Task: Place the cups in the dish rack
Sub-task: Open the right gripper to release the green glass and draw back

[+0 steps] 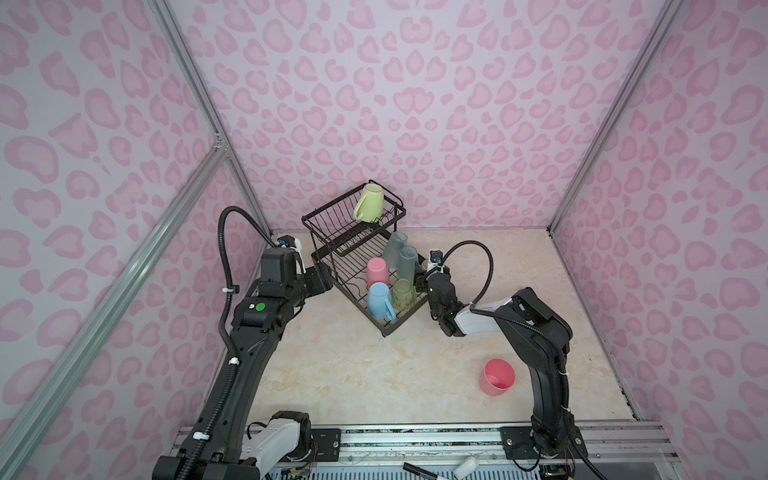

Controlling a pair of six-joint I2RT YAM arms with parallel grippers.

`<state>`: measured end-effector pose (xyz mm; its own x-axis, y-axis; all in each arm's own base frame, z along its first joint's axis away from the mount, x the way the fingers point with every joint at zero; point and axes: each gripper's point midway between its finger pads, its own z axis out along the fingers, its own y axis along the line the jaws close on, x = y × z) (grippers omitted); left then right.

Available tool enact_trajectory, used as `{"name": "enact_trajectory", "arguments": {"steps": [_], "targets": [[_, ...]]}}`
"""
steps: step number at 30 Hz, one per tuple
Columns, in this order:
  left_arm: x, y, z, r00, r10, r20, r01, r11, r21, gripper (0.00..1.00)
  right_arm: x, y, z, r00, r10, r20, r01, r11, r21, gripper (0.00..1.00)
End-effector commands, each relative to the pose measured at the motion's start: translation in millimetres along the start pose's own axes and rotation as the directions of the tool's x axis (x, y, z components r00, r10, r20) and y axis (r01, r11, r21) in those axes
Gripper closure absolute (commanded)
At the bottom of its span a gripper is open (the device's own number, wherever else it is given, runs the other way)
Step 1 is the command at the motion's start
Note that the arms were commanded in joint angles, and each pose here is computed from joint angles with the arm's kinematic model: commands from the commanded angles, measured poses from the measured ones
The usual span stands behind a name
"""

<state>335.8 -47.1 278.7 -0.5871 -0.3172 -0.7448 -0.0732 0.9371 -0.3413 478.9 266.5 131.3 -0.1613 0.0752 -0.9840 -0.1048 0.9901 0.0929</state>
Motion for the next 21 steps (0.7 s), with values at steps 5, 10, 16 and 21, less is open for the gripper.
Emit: {"name": "enact_trajectory", "arguments": {"steps": [5, 10, 16, 21], "targets": [[-5.7, -1.5, -2.7, 0.999, 0.014, 0.030, -0.014, 1.000, 0.006, 0.25, 6.7, -5.3, 0.6, 0.999, 0.003, -0.047, -0.001, 0.999, 0.047, 0.36], [-6.0, -0.8, -3.4, 0.999, 0.015, 0.034, -0.015, 1.000, 0.003, 0.25, 9.7, -6.6, -0.5, 0.997, 0.005, -0.076, 0.000, 0.998, 0.056, 0.34], [-6.3, -0.8, -3.5, 0.999, 0.014, 0.036, -0.014, 1.000, 0.004, 0.25, 14.5, -6.1, -1.7, 0.994, 0.013, -0.109, -0.008, 0.999, 0.050, 0.32], [-5.5, -0.7, -3.4, 0.999, 0.014, 0.037, -0.014, 1.000, 0.004, 0.25, 18.9, -2.8, 0.6, 0.989, 0.015, -0.144, -0.009, 0.999, 0.039, 0.30]]}}
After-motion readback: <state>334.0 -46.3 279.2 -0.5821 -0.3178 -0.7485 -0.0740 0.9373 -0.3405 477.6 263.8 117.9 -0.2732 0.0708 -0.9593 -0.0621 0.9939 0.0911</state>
